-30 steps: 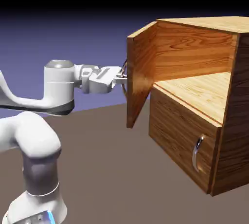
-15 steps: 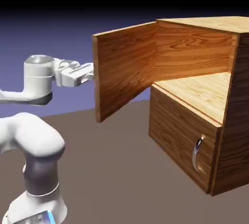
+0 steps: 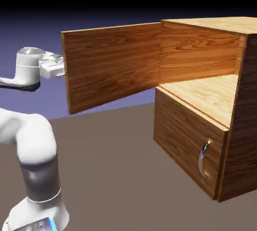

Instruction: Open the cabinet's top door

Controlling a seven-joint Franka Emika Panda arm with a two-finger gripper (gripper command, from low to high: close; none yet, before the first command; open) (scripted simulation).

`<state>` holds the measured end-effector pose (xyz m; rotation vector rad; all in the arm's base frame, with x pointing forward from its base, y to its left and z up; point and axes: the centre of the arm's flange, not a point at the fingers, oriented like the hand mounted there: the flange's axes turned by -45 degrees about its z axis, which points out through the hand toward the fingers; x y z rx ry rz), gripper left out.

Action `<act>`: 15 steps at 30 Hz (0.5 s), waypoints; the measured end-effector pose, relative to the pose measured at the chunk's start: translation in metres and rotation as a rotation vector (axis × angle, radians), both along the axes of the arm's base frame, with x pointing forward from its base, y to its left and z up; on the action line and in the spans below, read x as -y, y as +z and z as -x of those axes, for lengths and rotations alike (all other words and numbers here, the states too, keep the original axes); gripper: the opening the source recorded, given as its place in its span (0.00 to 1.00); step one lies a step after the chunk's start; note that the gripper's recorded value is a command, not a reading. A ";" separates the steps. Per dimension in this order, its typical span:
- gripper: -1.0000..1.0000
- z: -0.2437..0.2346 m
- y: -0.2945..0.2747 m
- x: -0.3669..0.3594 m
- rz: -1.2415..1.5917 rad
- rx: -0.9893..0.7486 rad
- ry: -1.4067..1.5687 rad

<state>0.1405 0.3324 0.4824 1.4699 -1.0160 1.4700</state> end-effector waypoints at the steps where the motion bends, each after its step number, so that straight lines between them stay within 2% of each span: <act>1: 0.00 0.000 0.000 -0.009 0.000 0.000 -0.019; 15: 0.00 -0.011 0.000 -0.118 0.000 0.000 -0.256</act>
